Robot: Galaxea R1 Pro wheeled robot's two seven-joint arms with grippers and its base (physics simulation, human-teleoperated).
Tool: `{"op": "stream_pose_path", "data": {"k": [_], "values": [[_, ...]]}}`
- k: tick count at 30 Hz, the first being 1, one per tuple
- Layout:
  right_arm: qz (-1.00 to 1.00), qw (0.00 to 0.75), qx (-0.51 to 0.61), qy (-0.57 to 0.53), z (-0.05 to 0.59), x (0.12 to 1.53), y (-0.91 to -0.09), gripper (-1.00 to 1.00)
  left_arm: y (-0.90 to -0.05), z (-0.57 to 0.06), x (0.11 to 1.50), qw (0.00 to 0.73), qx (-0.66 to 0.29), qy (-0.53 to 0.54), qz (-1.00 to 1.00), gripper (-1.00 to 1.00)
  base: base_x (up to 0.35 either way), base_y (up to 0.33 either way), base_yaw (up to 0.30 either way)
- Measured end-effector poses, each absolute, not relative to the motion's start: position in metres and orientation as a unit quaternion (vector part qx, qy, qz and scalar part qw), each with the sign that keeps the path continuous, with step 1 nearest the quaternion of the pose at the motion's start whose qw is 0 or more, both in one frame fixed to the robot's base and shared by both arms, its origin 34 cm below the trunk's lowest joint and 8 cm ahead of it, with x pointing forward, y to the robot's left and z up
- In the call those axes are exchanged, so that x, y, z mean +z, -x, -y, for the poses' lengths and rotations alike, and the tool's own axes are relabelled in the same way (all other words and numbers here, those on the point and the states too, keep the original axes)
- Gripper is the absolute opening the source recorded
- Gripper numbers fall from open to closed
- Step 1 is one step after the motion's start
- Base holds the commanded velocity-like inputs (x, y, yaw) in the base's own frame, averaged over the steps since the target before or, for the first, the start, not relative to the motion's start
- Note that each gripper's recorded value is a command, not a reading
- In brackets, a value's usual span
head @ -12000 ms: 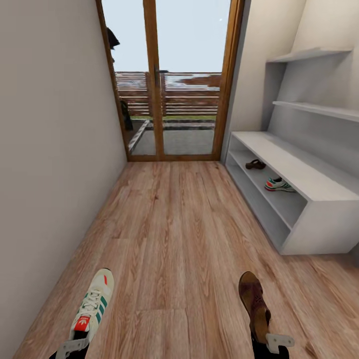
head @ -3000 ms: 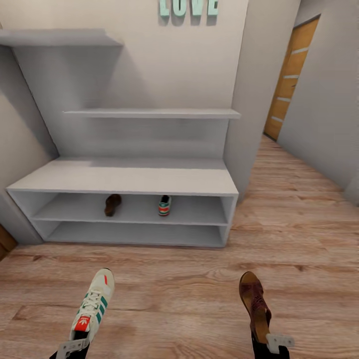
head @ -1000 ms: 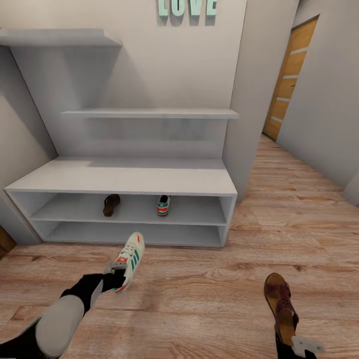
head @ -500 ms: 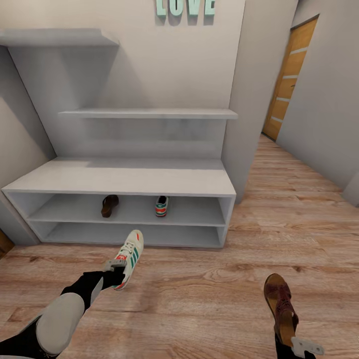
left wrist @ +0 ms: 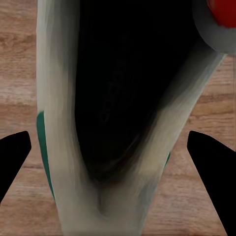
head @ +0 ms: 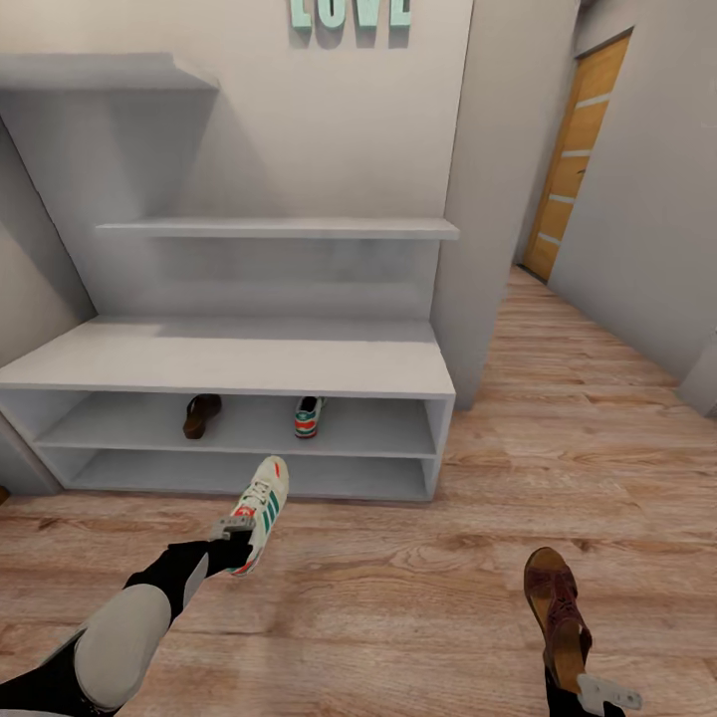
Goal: Pick up the two gym shoes and the two sandals from the corridor floor and place them onto the hallstand (shoe rack) in the corridor, making sure they are on the rack and not on the floor. Arrange them so the two gym shoes are next to each other and the two sandals are next to each other.
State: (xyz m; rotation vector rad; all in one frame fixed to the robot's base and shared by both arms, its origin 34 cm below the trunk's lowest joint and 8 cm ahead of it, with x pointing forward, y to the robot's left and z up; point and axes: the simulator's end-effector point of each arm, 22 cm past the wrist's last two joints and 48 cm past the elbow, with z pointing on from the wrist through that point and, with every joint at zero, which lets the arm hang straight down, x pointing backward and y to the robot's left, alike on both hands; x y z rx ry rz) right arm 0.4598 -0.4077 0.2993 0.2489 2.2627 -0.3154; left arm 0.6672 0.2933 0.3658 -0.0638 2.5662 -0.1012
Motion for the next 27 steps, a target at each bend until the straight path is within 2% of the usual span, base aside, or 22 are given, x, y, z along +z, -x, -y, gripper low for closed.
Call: {"op": "stream_pose_path", "data": {"k": [15, 27], "values": [[-0.898, 0.409, -0.123, -0.102, 0.404, 0.299, -0.46, -1.0, -0.673, -0.285, 0.372, 0.272, -0.046, 0.015, -0.961, -1.0, 0.0, 0.0, 0.0], [-0.898, 0.41, -0.123, -0.102, 0.404, 0.299, -0.46, -1.0, -0.702, -0.253, 0.397, 0.27, -0.061, 0.005, -0.961, -1.0, 0.0, 0.0, 0.0]]}}
